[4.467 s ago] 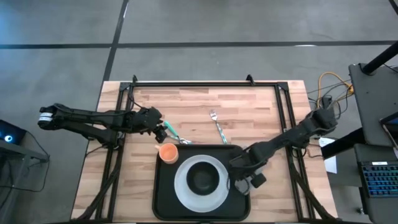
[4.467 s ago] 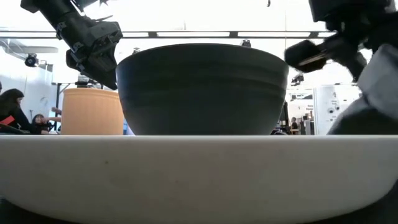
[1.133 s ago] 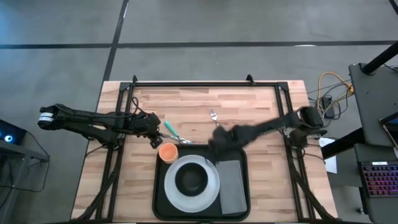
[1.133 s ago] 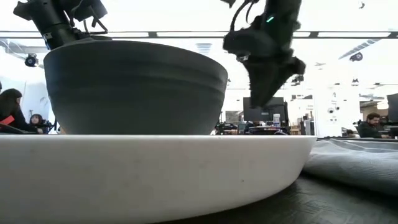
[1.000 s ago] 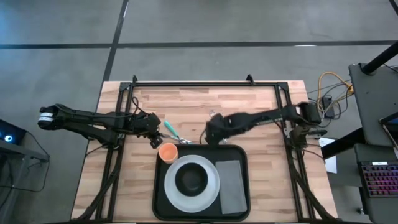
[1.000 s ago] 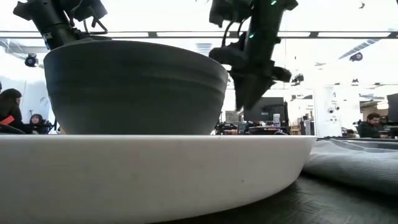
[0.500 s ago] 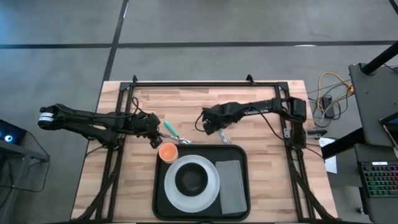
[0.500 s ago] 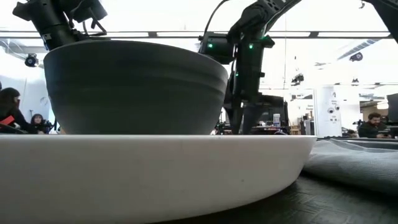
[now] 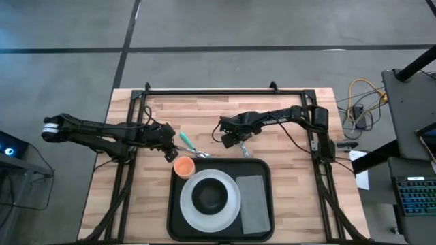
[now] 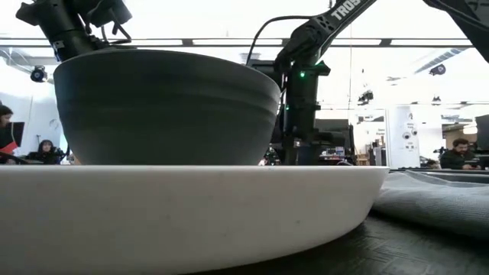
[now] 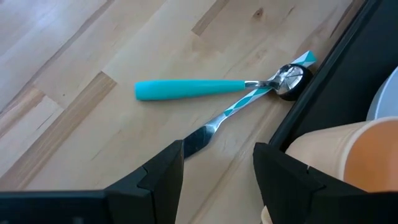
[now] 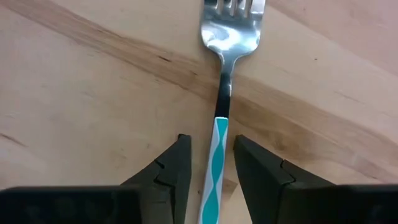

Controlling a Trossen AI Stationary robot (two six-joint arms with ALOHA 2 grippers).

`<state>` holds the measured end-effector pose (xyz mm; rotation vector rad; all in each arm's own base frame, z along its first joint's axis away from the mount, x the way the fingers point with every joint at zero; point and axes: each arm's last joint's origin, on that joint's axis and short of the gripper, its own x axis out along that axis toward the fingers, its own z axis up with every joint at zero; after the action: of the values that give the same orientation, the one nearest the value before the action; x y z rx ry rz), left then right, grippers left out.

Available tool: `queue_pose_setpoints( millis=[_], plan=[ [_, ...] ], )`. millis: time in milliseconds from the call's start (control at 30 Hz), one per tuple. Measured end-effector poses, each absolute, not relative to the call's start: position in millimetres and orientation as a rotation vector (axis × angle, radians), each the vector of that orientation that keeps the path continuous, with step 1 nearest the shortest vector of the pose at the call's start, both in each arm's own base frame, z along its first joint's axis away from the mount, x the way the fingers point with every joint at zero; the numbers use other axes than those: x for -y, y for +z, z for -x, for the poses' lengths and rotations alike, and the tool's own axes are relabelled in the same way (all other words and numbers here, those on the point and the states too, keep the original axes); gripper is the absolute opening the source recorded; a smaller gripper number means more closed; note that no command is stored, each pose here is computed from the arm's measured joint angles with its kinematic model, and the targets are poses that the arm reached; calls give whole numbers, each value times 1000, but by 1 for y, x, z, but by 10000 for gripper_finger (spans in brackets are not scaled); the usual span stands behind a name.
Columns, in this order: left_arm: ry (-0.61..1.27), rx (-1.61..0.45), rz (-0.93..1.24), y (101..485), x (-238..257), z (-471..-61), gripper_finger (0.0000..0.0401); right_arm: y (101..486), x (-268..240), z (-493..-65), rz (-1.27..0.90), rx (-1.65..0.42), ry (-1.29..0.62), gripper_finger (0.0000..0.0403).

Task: Set up tray
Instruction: Put the green fork on top of the gray napkin on the black tray

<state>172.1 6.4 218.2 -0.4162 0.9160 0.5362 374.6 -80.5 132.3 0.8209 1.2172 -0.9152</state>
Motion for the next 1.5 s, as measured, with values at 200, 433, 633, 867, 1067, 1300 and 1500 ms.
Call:
queue_pose_setpoints(
  millis=[200, 433, 633, 867, 1067, 1300, 1500],
  plan=[
    [543, -911, 429, 218, -6, -172, 173, 130, 85, -374, -775, -1223, -910, 81],
    [545, -911, 429, 218, -7, -172, 173, 134, 96, -371, -764, -1236, -881, 19],
    [545, -910, 428, 218, -7, -172, 173, 175, 85, -358, -816, -1157, -934, 16],
    [546, -910, 428, 218, -7, -172, 173, 238, 26, -327, -1047, -1110, -907, 15],
    [546, -911, 428, 218, -7, -172, 173, 248, -42, -311, -1238, -1106, -877, 14],
    [545, -911, 428, 218, -7, -172, 173, 224, -114, -308, -1307, -1140, -864, 26],
    [545, -911, 428, 218, -7, -172, 173, 194, -156, -316, -1378, -1125, -817, 25]
  ],
)
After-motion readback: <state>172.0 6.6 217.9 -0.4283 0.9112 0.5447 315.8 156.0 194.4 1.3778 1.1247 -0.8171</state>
